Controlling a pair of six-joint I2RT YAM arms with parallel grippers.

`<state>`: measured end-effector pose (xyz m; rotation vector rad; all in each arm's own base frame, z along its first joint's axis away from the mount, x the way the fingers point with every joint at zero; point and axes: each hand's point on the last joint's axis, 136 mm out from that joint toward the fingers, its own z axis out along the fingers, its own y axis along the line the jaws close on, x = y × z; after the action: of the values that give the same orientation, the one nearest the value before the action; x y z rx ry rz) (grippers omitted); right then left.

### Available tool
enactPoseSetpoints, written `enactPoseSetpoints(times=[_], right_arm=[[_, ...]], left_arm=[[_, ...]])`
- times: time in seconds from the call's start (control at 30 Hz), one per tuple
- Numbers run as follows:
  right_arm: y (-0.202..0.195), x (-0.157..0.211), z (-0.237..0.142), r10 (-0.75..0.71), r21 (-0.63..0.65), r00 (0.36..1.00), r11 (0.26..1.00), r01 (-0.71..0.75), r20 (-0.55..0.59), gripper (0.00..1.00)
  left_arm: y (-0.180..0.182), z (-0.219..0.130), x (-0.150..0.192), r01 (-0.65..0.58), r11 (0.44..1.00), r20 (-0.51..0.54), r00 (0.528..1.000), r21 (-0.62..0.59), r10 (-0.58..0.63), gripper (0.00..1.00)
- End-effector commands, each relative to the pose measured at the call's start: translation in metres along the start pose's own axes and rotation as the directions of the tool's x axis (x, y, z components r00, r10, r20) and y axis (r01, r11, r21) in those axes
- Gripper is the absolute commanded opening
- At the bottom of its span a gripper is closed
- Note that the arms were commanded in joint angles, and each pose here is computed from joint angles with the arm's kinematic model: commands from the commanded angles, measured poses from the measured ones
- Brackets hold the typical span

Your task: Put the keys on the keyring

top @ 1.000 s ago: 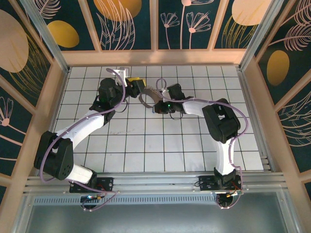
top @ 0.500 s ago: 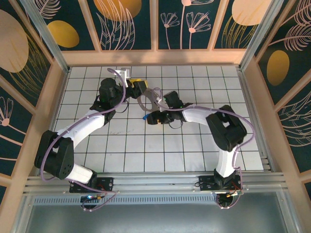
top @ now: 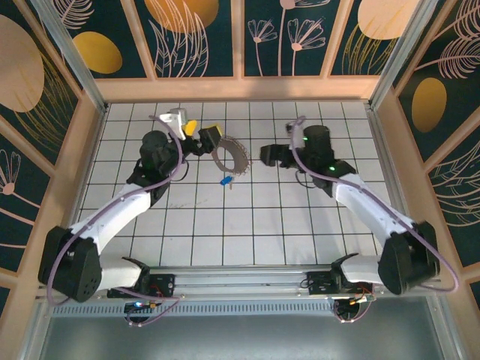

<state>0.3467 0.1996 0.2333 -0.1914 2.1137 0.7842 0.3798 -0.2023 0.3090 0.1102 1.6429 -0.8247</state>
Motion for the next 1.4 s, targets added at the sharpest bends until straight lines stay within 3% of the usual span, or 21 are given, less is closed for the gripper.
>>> enactPoseSetpoints(times=[0.0, 0.1, 0.23, 0.43, 0.7, 0.87, 0.97, 1.13, 1.37], right_arm=[[-0.043, -0.04, -0.038, 0.002, 0.193, 0.97, 0.98, -0.051, 0.245, 0.92], [-0.074, -0.059, -0.067, -0.009, 0.288, 0.922, 0.951, -0.111, 0.386, 0.94], [-0.105, -0.064, -0.085, -0.021, 0.355, 0.873, 0.918, -0.176, 0.486, 0.97], [-0.148, -0.046, -0.091, -0.14, 0.496, 0.858, 0.856, -0.146, 0.494, 0.99], [-0.207, -0.016, -0.09, -0.193, 0.652, 0.873, 0.739, -0.171, 0.448, 0.99], [-0.219, 0.003, -0.088, -0.26, 0.695, 0.872, 0.71, -0.118, 0.414, 0.99], [-0.225, 0.014, -0.086, -0.277, 0.707, 0.872, 0.7, -0.106, 0.404, 0.99], [-0.229, 0.031, -0.086, -0.312, 0.706, 0.849, 0.702, -0.097, 0.426, 0.99], [-0.221, 0.032, -0.087, -0.373, 0.682, 0.803, 0.73, -0.055, 0.465, 0.99]], left_arm=[[0.02, -0.028, -0.022, -0.096, 0.986, 0.151, 0.982, -0.136, 0.116, 0.99], [0.032, -0.055, -0.027, -0.106, 0.971, 0.245, 0.956, -0.213, 0.159, 0.99], [0.059, -0.077, -0.021, -0.138, 0.918, 0.232, 0.944, -0.371, 0.235, 0.99], [0.101, -0.108, 0.004, -0.267, 0.785, 0.142, 0.902, -0.559, 0.408, 0.99], [0.158, -0.142, 0.033, -0.291, 0.666, 0.06, 0.891, -0.687, 0.45, 0.99], [0.185, -0.144, 0.053, -0.273, 0.671, 0.046, 0.908, -0.689, 0.416, 0.99], [0.2, -0.141, 0.065, -0.295, 0.644, 0.001, 0.909, -0.706, 0.417, 0.99], [0.204, -0.135, 0.062, -0.336, 0.635, -0.011, 0.889, -0.696, 0.459, 0.99], [0.21, -0.136, 0.068, -0.323, 0.656, 0.007, 0.894, -0.683, 0.447, 0.99]])
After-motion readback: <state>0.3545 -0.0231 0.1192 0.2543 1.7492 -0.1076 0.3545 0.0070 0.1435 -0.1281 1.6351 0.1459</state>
